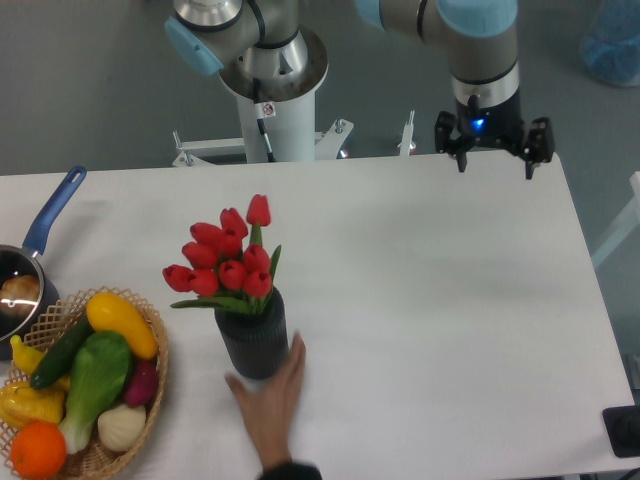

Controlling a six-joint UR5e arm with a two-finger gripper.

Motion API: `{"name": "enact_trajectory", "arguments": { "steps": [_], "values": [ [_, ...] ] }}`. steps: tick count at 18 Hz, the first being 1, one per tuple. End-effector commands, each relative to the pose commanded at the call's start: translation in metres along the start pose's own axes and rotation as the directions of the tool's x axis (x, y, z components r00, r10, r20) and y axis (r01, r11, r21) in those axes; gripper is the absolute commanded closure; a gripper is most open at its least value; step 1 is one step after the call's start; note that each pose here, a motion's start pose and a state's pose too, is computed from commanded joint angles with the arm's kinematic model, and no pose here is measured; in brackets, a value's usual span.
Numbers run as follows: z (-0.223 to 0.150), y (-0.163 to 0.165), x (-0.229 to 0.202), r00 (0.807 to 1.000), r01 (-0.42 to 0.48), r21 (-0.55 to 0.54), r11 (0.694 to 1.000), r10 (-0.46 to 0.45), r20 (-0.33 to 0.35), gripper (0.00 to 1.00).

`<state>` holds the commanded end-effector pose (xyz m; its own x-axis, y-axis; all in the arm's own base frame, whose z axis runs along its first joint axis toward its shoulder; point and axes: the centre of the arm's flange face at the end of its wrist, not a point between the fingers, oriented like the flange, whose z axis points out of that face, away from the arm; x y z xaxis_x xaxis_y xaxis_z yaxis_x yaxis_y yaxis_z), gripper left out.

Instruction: Pick up the flowers from the vase

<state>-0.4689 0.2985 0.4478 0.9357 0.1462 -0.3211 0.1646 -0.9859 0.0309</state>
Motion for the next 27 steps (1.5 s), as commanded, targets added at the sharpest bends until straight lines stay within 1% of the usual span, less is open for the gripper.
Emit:
{"name": "enact_trajectory", "arguments": {
  "steps": [2, 3, 5, 6, 8, 9, 11, 12, 14, 15, 17, 18, 21, 22, 23, 24, 25, 26, 27],
  "values": [
    [0.005, -0.006, 0.001, 1.000, 0.017, 0.014, 1.000, -0.017, -0.019, 0.00],
    [0.005, -0.010, 0.003, 0.998, 0.045, 0.040, 0.998, -0.044, -0.033, 0.00],
    [-0.002, -0.025, 0.000, 0.988, 0.143, 0.122, 0.982, -0.134, -0.075, 0.00],
    [-0.005, -0.032, -0.003, 0.977, 0.203, 0.159, 0.966, -0.188, -0.104, 0.00],
    [-0.013, -0.054, -0.003, 0.947, 0.311, 0.213, 0.926, -0.282, -0.153, 0.00],
    [-0.012, -0.064, -0.001, 0.936, 0.342, 0.219, 0.914, -0.312, -0.162, 0.00],
    [-0.011, -0.087, 0.009, 0.925, 0.376, 0.248, 0.893, -0.345, -0.161, 0.00],
    [-0.011, -0.098, 0.014, 0.914, 0.403, 0.266, 0.876, -0.371, -0.163, 0.00],
    [-0.009, -0.119, 0.023, 0.886, 0.463, 0.297, 0.835, -0.429, -0.176, 0.00],
    [-0.006, -0.132, 0.027, 0.866, 0.500, 0.307, 0.810, -0.463, -0.190, 0.00],
    [-0.007, -0.158, 0.033, 0.810, 0.587, 0.302, 0.752, -0.539, -0.232, 0.00],
    [-0.008, -0.166, 0.037, 0.801, 0.599, 0.301, 0.742, -0.548, -0.242, 0.00],
    [-0.008, -0.184, 0.055, 0.813, 0.582, 0.301, 0.755, -0.524, -0.255, 0.00],
    [-0.006, -0.189, 0.064, 0.819, 0.572, 0.290, 0.767, -0.516, -0.251, 0.00],
    [-0.005, -0.190, 0.068, 0.819, 0.571, 0.285, 0.770, -0.515, -0.252, 0.00],
    [-0.005, -0.192, 0.069, 0.808, 0.588, 0.281, 0.759, -0.529, -0.260, 0.00],
    [-0.010, -0.195, 0.069, 0.775, 0.630, 0.276, 0.726, -0.568, -0.277, 0.00],
    [-0.020, -0.203, 0.075, 0.756, 0.653, 0.282, 0.703, -0.585, -0.293, 0.00],
    [-0.031, -0.209, 0.079, 0.755, 0.655, 0.296, 0.695, -0.585, -0.297, 0.00]
  ]
}}
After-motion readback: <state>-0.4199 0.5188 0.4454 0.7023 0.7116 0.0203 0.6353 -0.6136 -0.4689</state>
